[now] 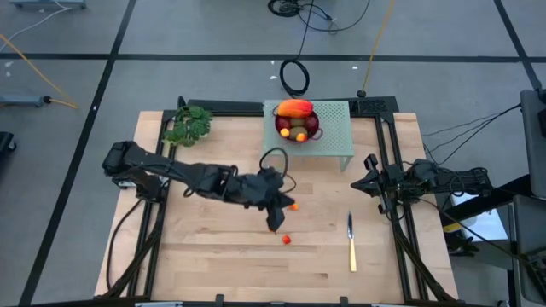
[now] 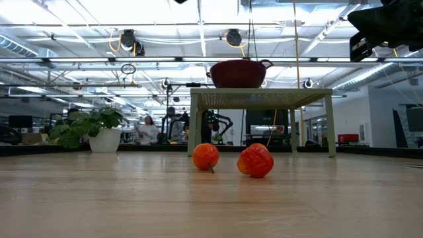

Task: Pick & Place Fruit
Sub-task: Put the pear into the strainer bowl on the shelf

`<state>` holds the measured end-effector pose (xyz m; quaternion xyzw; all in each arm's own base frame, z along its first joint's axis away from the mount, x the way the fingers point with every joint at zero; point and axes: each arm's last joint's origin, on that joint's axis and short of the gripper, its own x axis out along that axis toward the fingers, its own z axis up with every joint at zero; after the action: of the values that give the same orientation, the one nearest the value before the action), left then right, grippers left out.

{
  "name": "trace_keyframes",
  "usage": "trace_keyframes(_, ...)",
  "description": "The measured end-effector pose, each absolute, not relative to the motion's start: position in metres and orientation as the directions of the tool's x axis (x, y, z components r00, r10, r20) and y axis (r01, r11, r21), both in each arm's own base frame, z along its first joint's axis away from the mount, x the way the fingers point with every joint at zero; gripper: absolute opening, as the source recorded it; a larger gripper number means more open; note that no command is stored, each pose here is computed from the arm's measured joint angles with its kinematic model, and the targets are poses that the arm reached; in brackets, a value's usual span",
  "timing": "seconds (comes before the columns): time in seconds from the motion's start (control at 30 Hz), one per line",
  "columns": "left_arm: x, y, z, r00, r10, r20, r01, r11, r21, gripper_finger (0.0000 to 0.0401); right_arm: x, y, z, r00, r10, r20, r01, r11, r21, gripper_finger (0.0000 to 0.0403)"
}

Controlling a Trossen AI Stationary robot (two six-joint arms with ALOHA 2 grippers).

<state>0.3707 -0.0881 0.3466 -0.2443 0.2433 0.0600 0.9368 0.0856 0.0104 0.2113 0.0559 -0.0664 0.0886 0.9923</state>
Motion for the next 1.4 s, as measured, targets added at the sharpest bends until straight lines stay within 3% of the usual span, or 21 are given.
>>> trace_keyframes(0.27,0.36,-0.114,0.334,0.813,-0.025,-0.581,-0.393,0.713,-0.581,0.0006,0.086,0.01,0.211,0.975,0.168,0.142,-0.183,0.978,0.099,0.0)
trace_keyframes(0.4,0.358,-0.121,0.328,0.791,-0.027,-0.612,-0.492,0.566,-0.661,0.0002,0.086,0.01,0.211,0.975,0.168,0.142,-0.183,0.978,0.099,0.0)
trace_keyframes(0.7,0.36,-0.137,0.313,0.757,-0.043,-0.652,-0.591,0.381,-0.711,0.0004,0.086,0.01,0.212,0.974,0.169,0.148,-0.184,0.978,0.098,0.0)
trace_keyframes(1.4,0.363,-0.132,0.267,0.539,0.039,-0.841,-0.8,0.334,-0.498,0.0006,0.086,0.01,0.212,0.974,0.169,0.149,-0.184,0.978,0.098,0.0)
